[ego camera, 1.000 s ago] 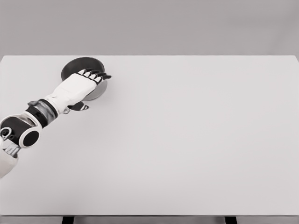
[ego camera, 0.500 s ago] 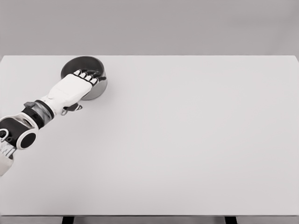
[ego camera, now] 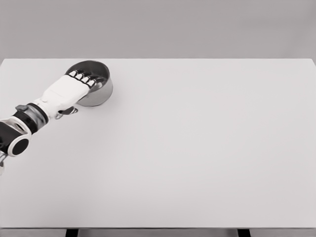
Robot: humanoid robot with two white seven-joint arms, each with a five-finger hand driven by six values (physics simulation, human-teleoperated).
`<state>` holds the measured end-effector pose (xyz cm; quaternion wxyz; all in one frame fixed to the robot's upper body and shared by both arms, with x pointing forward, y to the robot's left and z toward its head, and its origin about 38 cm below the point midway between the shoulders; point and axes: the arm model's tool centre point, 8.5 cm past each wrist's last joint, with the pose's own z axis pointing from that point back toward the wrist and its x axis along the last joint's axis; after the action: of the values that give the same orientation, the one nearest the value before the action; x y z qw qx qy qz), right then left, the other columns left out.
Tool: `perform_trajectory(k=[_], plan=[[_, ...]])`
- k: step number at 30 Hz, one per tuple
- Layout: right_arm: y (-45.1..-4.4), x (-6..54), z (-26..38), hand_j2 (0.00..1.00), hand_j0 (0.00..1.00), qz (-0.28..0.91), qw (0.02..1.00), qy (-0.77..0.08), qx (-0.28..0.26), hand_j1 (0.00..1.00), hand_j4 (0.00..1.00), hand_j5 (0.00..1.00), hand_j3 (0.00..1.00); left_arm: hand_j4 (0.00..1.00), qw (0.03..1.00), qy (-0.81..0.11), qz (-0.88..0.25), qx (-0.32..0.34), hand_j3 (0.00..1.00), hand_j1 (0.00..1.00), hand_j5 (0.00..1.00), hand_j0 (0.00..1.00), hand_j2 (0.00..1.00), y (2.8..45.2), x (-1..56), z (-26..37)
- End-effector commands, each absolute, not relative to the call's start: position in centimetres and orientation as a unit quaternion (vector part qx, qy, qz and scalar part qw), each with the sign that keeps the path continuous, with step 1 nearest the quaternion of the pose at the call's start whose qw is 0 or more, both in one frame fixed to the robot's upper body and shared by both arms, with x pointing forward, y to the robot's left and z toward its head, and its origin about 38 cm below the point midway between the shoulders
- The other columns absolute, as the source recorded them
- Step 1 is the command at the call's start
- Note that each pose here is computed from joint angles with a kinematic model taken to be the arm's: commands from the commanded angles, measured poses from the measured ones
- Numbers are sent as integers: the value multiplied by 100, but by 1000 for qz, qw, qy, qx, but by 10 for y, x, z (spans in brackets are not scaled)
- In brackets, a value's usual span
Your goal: Rotate pot handle
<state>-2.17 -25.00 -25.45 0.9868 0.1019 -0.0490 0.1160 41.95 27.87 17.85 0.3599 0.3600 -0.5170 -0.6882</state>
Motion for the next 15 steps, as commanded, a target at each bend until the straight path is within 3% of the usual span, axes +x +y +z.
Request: perform_trajectory(k=[1, 15], plan=[[-250, -22, -254, 100, 100, 116, 987, -49, 102, 100, 100, 100, 100, 100, 358, -515, -690, 362, 100, 100, 100, 100, 100, 281, 419, 179], [-250, -22, -254, 100, 100, 116, 987, -49, 103, 100, 100, 100, 100, 100, 352, -498, -695, 382, 100, 100, 100, 100, 100, 297, 420, 186]])
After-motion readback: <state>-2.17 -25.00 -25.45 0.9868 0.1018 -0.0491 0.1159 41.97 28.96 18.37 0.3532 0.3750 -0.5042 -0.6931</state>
